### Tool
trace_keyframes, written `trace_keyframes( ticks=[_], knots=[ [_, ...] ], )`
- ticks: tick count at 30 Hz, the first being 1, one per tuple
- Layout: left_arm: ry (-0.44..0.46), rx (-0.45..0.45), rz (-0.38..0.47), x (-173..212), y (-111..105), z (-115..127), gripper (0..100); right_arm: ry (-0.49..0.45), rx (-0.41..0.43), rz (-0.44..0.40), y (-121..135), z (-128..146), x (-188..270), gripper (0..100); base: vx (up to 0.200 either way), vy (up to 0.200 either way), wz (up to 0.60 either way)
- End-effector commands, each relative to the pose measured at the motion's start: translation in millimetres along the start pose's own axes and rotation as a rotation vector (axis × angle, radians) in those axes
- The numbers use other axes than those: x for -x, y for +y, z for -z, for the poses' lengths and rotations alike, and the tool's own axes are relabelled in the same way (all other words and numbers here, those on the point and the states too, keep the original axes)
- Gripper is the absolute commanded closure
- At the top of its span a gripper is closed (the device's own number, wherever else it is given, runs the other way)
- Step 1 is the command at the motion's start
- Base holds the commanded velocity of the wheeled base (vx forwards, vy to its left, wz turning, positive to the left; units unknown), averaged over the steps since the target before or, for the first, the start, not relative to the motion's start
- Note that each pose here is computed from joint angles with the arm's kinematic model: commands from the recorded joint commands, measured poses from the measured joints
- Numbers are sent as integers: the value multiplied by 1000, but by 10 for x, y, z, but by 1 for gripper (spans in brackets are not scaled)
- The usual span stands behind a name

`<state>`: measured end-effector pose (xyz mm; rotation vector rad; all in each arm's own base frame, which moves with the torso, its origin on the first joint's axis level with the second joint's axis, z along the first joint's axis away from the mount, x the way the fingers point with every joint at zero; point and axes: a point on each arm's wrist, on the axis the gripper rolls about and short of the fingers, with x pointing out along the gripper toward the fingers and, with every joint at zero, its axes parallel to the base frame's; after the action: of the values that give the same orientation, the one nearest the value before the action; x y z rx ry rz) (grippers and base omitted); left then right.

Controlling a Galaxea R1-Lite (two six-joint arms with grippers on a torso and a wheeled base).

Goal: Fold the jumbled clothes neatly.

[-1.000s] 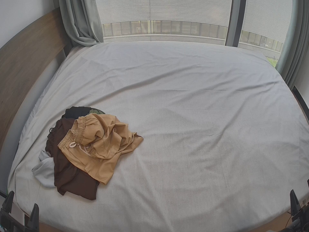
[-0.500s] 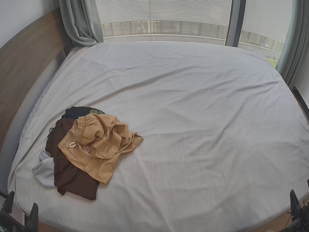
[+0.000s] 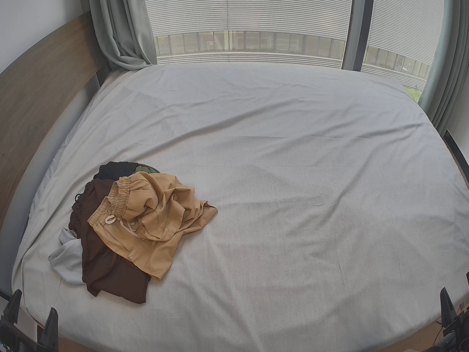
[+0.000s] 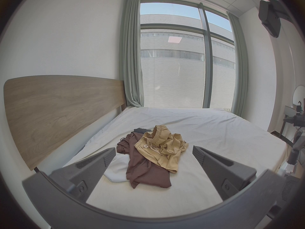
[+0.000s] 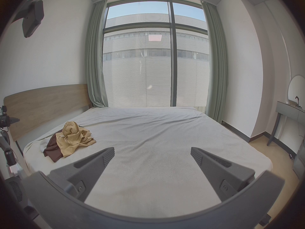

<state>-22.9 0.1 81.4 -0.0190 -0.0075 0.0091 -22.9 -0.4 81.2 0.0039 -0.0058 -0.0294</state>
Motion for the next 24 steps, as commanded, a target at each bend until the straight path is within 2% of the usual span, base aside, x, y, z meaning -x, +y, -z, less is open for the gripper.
trace_keyframes(
  ticks=[1,3,6,11,15,20,22,24],
  knots=[
    [-2,1,2,0,1,50,0,1,-1,0,0,52,0,0,0,0,0],
    [-20,7,-1,0,0,31,0,1,-2,0,0,52,0,0,0,0,0],
    [-163,9,-12,13,0,-138,0,1,-2,0,0,52,0,0,0,0,0],
    [-45,4,4,-15,-2,-19,0,1,-2,0,0,52,0,0,0,0,0],
    [-39,5,31,-19,-7,-59,0,1,-2,0,0,52,0,0,0,0,0],
    [-35,26,70,-35,-6,-246,0,1,-2,0,0,52,0,0,0,0,0],
    [-31,45,79,-42,-6,-283,0,1,-2,0,0,52,0,0,0,0,0],
    [-13,109,147,-64,-17,-377,0,1,-2,0,0,52,0,0,0,0,0]
  ],
)
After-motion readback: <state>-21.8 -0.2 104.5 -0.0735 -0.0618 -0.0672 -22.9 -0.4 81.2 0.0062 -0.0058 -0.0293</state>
